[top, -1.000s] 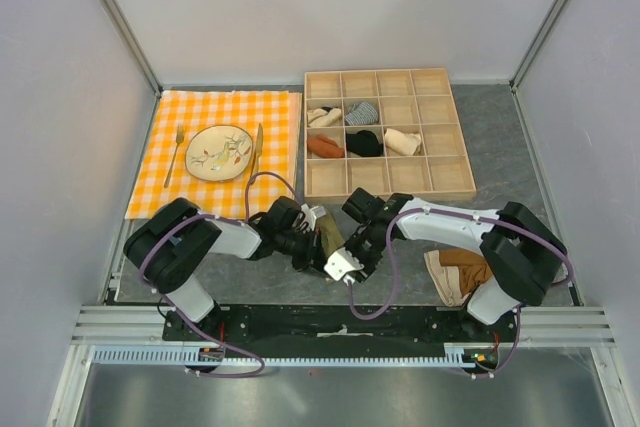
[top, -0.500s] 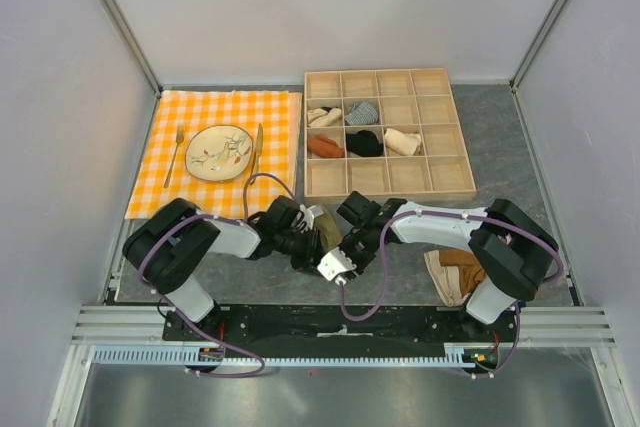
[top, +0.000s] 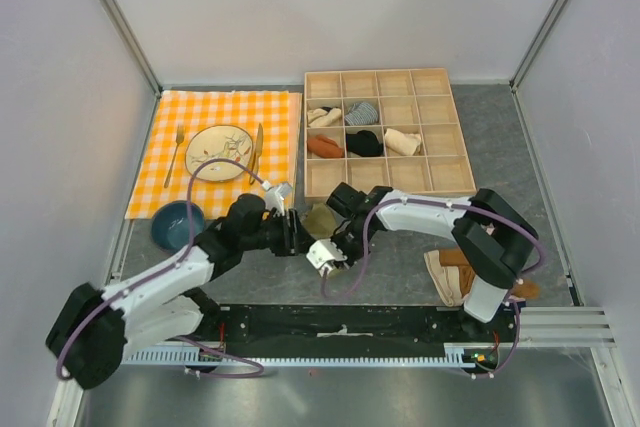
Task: Roll the underwear
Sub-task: Roll the underwear to the corner of the board.
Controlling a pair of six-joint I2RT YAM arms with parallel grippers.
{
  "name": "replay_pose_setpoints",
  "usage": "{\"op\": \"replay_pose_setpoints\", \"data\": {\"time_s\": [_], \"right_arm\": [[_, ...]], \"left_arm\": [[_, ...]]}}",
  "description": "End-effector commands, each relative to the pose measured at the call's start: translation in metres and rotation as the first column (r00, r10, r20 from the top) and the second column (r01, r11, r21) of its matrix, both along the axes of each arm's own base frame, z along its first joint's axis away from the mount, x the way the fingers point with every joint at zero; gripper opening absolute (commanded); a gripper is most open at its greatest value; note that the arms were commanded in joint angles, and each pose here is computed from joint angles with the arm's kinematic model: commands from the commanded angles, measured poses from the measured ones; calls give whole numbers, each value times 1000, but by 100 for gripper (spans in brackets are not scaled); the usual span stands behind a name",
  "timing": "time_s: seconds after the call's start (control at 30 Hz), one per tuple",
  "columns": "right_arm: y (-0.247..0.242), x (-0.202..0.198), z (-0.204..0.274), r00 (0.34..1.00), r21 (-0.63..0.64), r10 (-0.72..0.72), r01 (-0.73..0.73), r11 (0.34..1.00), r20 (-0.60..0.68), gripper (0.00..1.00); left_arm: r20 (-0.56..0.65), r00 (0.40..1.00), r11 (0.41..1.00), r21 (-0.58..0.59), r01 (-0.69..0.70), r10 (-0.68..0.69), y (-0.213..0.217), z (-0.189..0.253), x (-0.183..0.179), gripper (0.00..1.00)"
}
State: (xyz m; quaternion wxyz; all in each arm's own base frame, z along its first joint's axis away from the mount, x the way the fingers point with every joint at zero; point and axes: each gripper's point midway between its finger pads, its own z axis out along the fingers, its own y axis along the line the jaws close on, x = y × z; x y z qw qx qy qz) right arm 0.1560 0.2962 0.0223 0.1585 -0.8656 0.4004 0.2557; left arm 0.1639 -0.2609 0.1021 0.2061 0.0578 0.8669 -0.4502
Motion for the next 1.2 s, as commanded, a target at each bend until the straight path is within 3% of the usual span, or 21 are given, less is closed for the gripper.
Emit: {"op": "replay_pose_setpoints", "data": {"time_s": [0.0, 0.1, 0.27, 0.47, 0.6, 0.97, 1.17], "right_arm": [[-29, -41, 3, 953, -173, -90, 40, 984, -289, 11], [-33, -51, 11, 902, -212, -133, 47, 976, -412, 11], [-39, -48, 5, 809, -308, -266, 112, 945, -525, 11], [-34, -33, -3, 682, -411, -428, 201, 889, -593, 12], [-35, -28, -12, 624, -469, -486, 209, 858, -611, 12], [-42, -24, -19, 616, -500, -515, 217, 838, -596, 14], [-45, -25, -21, 616, -508, -519, 215, 834, -592, 15]], "left_arm": [[220, 972, 994, 54, -92, 79, 33, -3, 2, 53], [372, 918, 988, 10, -154, 139, 45, 10, 1, 55], [457, 871, 983, -39, -180, 178, 52, 15, -4, 58], [513, 858, 995, 83, -48, -1, 38, 1, -18, 72], [632, 761, 987, 150, 64, -145, 14, 4, -31, 73], [712, 574, 914, 325, 243, -406, -41, 9, -51, 74], [669, 525, 850, 421, 317, -527, -65, -8, -55, 75]]}}
